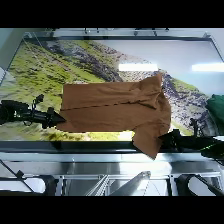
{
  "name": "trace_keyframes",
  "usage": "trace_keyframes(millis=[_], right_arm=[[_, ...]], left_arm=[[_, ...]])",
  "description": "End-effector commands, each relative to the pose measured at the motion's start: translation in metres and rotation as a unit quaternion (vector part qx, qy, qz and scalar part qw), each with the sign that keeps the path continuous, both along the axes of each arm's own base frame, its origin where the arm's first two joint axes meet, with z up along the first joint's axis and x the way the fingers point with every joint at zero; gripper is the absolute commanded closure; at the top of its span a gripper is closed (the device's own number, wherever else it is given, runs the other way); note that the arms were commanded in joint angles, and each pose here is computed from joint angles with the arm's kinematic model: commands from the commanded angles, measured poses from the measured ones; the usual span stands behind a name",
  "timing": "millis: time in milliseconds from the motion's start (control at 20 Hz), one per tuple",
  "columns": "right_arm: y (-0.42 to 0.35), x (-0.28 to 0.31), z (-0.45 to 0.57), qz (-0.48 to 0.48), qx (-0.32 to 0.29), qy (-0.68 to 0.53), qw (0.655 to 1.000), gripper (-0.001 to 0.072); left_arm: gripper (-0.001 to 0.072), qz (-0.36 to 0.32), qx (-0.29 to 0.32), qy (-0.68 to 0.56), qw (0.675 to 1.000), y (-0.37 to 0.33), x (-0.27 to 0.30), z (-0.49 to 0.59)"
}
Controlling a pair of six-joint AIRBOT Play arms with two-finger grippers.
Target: Fold the shirts.
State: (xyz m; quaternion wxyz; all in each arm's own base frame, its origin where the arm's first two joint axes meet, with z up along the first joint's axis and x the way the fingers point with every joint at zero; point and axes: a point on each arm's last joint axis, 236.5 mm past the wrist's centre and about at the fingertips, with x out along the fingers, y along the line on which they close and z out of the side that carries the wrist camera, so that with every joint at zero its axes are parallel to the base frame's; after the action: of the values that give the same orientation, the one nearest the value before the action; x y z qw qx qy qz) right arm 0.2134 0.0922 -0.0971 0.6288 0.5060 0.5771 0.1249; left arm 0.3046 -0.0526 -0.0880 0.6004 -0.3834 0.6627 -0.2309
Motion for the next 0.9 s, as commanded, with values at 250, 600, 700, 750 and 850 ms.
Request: trace_keyframes(millis=[250,600,700,750,850], right_arm=[[0.016,0.030,0.056,-0.021,0.069,-0.127,0.989,0.0693],[0.001,0.033,0.084,-0.043,-0.022,-0.181,0.982,0.0693],[-0.003,0.036,0.099,-0.057,-0.042,-0.211,0.975,0.0694],[-0.005,0.038,0.107,-0.066,-0.052,-0.226,0.971,0.0694],[-0.006,0.038,0.120,-0.077,-0.063,-0.248,0.964,0.0694]], left_arm=[[0.0685,-0.032,-0.025,0.027,0.999,-0.021,-0.014,-0.011],[0.0686,0.023,-0.004,-0.027,0.999,0.032,0.006,0.025],[0.0686,0.028,0.020,-0.031,0.999,0.049,0.001,0.026],[0.0686,0.030,0.028,-0.030,0.999,0.055,-0.002,0.026],[0.0686,0.039,0.028,-0.028,0.998,0.062,-0.004,0.027]])
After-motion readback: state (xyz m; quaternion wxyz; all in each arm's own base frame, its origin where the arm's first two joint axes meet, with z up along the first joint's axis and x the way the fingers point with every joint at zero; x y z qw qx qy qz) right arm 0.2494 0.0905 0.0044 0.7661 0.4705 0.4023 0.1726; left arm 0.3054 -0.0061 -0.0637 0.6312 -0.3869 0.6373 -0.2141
